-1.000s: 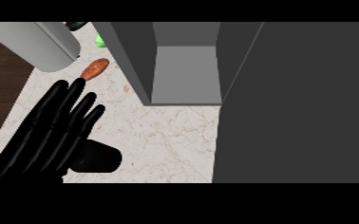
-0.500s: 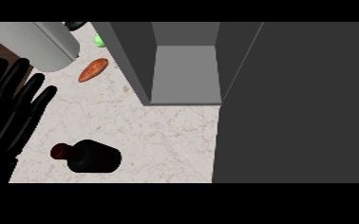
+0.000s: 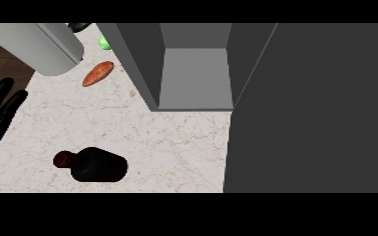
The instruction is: Pick up the wine, place it into the cabinet and close the cabinet
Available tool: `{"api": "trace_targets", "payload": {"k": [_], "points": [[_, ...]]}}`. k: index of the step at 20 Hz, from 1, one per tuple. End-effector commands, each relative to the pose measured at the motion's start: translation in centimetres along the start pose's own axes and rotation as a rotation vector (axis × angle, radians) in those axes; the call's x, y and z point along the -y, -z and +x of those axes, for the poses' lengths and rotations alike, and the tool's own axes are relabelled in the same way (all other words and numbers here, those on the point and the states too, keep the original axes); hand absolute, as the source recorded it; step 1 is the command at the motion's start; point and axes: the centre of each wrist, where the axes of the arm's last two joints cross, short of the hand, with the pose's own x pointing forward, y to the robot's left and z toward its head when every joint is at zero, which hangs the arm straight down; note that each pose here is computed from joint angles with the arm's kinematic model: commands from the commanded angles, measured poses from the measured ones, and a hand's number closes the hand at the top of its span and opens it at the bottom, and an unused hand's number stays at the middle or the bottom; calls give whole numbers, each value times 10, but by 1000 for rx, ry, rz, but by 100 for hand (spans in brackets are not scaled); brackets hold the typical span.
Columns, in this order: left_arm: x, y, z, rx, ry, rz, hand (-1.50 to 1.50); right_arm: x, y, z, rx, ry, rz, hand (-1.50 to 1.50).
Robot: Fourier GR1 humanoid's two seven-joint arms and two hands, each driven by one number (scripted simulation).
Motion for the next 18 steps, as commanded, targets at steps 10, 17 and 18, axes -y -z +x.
{"api": "trace_targets", "payload": {"k": [10, 17, 18], "points": [[-49, -9, -47, -42, -87, -88, -150, -10, -33, 49, 66, 38, 16, -150], [-75, -13, -98, -87, -73, -108, -150, -9, -28, 50, 78, 24, 19, -150], [-76, -8, -101, -75, -74, -113, -150, -8, -26, 51, 93, 19, 14, -150]]}}
